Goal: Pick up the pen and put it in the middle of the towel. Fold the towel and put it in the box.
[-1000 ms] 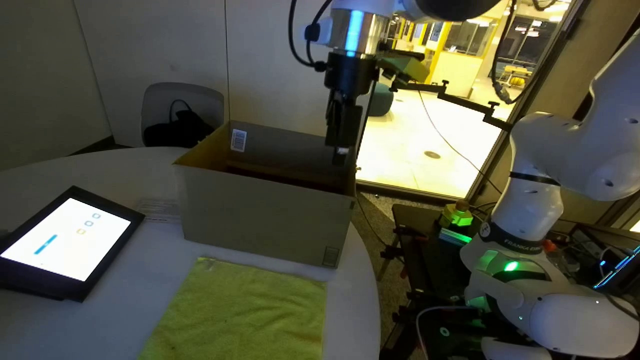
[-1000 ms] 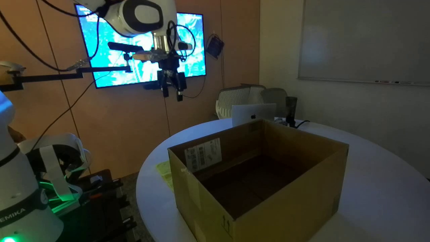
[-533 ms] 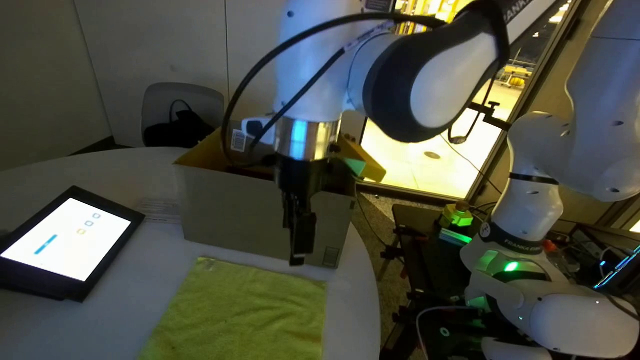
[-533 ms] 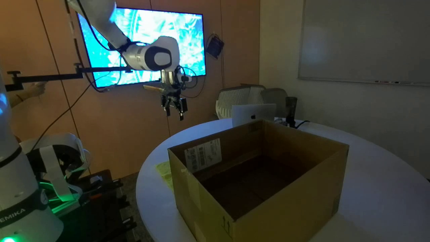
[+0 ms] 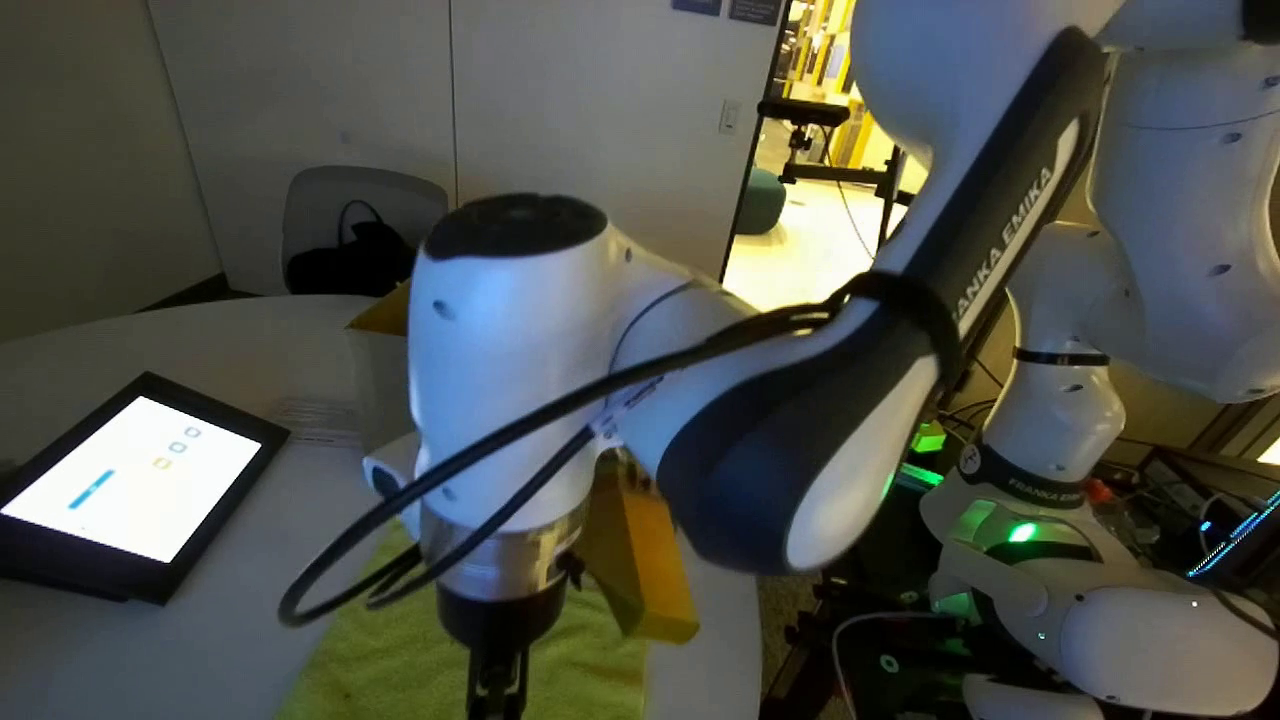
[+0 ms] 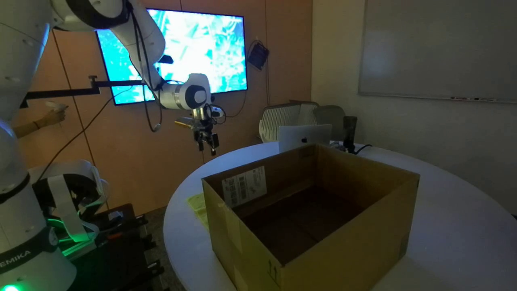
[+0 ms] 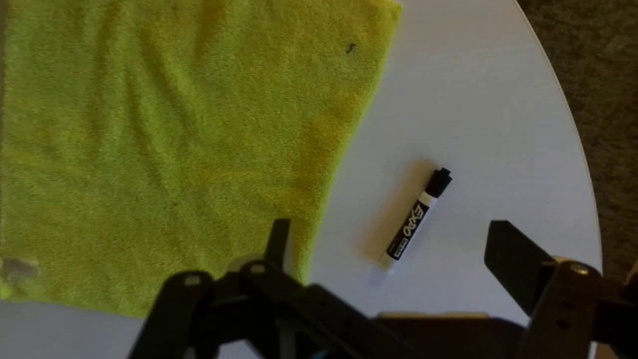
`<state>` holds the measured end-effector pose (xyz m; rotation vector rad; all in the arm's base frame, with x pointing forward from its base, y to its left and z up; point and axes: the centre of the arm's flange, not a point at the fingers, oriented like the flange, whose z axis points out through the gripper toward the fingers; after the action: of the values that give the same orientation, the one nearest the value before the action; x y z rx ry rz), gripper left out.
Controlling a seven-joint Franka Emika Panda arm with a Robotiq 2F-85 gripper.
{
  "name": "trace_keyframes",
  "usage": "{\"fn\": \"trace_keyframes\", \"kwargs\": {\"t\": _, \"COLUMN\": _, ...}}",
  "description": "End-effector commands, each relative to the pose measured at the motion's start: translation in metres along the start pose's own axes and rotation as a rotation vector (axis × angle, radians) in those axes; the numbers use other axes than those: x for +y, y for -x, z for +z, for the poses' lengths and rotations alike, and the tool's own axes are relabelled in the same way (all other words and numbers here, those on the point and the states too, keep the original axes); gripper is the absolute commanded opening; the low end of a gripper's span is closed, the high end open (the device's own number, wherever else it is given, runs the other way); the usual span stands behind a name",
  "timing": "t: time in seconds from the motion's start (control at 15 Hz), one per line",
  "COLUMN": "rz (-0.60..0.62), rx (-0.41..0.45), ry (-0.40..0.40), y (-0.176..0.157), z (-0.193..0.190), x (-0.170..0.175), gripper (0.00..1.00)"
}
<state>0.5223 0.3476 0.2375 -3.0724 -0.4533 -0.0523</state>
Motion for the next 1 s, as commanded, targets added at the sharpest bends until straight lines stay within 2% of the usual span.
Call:
{"fn": "trace_keyframes", "kwargs": {"t": 0.0, "rz": 0.108, "rx": 0.030, "ry": -0.021, "y": -0.040, "z": 0.025, "x": -0.042, "gripper": 1.00}}
{"fn": "trace_keyframes", "kwargs": {"t": 0.33, "rz": 0.199, "rx": 0.059, "ry": -0.054, "y": -0.048, "z": 0.054, "x": -0.082, "gripper": 1.00}}
{"fn": "trace_keyframes", "kwargs": {"t": 0.6, "rz": 0.202, "rx": 0.100, "ry": -0.042, "y": -0.043, "z": 0.085, "x": -0.108, "gripper": 1.00}}
{"fn": "trace_keyframes", "kwargs": {"t": 0.93, "rz": 0.178, "rx": 0.082, "ry": -0.009, "y": -0.037, "z": 0.130, "x": -0.127, "gripper": 1.00}}
